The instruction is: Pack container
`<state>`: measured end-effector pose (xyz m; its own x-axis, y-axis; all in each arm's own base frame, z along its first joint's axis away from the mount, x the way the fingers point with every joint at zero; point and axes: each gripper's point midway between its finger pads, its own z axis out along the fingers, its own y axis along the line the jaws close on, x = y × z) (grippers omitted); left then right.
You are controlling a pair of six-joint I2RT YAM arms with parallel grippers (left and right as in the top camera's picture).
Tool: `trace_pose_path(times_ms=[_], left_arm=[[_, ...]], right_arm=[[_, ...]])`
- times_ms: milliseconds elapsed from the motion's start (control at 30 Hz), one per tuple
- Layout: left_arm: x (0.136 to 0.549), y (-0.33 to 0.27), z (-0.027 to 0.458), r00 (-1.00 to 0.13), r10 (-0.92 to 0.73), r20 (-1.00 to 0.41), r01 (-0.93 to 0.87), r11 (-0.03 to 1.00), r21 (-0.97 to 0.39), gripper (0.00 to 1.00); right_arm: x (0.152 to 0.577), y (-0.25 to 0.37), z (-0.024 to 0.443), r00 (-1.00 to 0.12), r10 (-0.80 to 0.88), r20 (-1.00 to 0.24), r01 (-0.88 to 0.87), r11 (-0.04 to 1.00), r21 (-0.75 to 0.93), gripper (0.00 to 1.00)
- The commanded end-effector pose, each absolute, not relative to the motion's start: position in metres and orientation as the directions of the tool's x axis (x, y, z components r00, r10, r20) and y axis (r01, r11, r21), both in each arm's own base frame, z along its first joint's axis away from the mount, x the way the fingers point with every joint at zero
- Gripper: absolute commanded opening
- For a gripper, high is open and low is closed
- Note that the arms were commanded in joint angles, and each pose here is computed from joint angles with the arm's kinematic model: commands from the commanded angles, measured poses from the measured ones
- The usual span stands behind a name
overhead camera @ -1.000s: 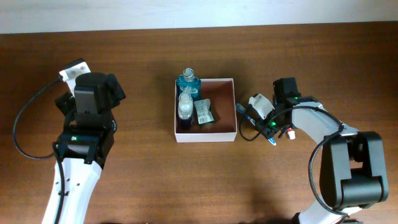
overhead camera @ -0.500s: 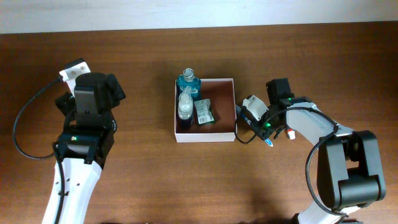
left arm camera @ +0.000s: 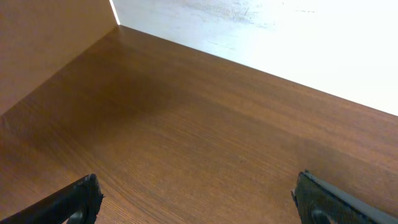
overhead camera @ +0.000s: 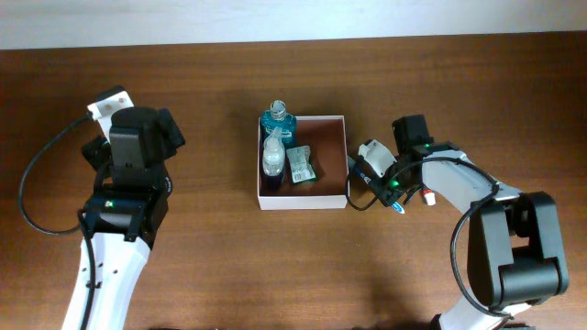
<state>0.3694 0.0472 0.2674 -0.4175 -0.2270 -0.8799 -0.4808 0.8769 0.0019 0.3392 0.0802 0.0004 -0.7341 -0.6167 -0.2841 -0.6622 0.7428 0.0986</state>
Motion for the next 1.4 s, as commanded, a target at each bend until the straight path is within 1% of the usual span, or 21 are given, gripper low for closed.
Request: trace_pose_path(times_ms=[0,100,267,367,600,733,767,833,867,900,933,967,1033,1067,1167,1367], left_arm=[[0.37,0.05,0.269,-0.404,-0.24,-0.883,-0.498,0.867,-0.008,0.99],[0.37,0.05,0.269,-0.404,-0.24,-0.883,-0.497,0.867,-0.008,1.0],[0.37,0.05,0.269,-0.404,-0.239,-0.883,-0.498,0.867,-0.007,0.99],[0.37,0.05,0.269,-0.404,-0.24,-0.883,-0.497,0.867,-0.008,0.99],[0.37,0.05,0.269,-0.404,-0.24,-0.883,-0.497,0.867,-0.008,0.99],[0.37,0.05,0.269,-0.404,-0.24,-0.883,-0.498,0.867,-0.008,0.99],[0.37,0.05,0.269,-0.404,-0.24,-0.883,-0.497,0.867,-0.008,0.99],[0.37,0.05,0.269,-0.404,-0.24,-0.883,-0.498,0.867,-0.008,0.99],[0.37,0.05,0.269,-0.404,-0.24,-0.883,-0.497,0.867,-0.008,0.99],[0.37,0.05,0.269,-0.404,-0.24,-0.883,-0.498,0.867,-0.008,0.99],[0.37,0.05,0.269,-0.404,-0.24,-0.883,-0.497,0.867,-0.008,0.99],[0.37,0.05,0.269,-0.404,-0.239,-0.883,-0.498,0.867,-0.007,0.99],[0.37,0.05,0.269,-0.404,-0.239,-0.883,-0.498,0.867,-0.007,0.99],[0.37,0.05,0.269,-0.404,-0.24,-0.883,-0.497,0.867,-0.008,0.99],[0.37,0.05,0.269,-0.404,-0.24,-0.883,-0.497,0.867,-0.008,0.99],[0.37,0.05,0.269,-0.404,-0.24,-0.883,-0.498,0.867,-0.008,0.99]], right_arm=[[0.341,0.065,-0.004,-0.787,-0.586,-0.193,-0.603,0.797,0.036,0.04],[0.35,0.059,0.008,-0.837,-0.514,-0.189,-0.525,0.851,0.012,0.04],[0.364,0.061,0.034,-0.889,-0.415,-0.196,-0.428,0.903,0.03,0.04],[0.373,0.062,0.06,-0.912,-0.361,-0.196,-0.376,0.926,0.041,0.04],[0.379,0.063,0.1,-0.921,-0.341,-0.19,-0.356,0.933,0.049,0.04],[0.377,0.063,0.099,-0.922,-0.341,-0.183,-0.356,0.933,0.052,0.04],[0.374,0.064,0.095,-0.923,-0.344,-0.173,-0.357,0.932,0.054,0.06],[0.369,0.064,0.09,-0.926,-0.344,-0.154,-0.357,0.932,0.063,0.2],[0.367,0.064,0.086,-0.927,-0.347,-0.146,-0.359,0.931,0.064,0.29],[0.364,0.065,0.083,-0.927,-0.349,-0.138,-0.36,0.931,0.066,0.35],[0.361,0.065,0.079,-0.927,-0.352,-0.131,-0.363,0.929,0.068,0.42],[0.36,0.064,0.076,-0.927,-0.352,-0.128,-0.362,0.93,0.069,0.49],[0.357,0.064,0.068,-0.928,-0.353,-0.121,-0.362,0.929,0.07,0.57],[0.356,0.064,0.064,-0.926,-0.357,-0.121,-0.367,0.928,0.07,0.59],[0.351,0.064,0.053,-0.899,-0.421,-0.121,-0.43,0.9,0.07,0.59],[0.344,0.064,0.025,-0.859,-0.495,-0.135,-0.505,0.861,0.056,0.53]])
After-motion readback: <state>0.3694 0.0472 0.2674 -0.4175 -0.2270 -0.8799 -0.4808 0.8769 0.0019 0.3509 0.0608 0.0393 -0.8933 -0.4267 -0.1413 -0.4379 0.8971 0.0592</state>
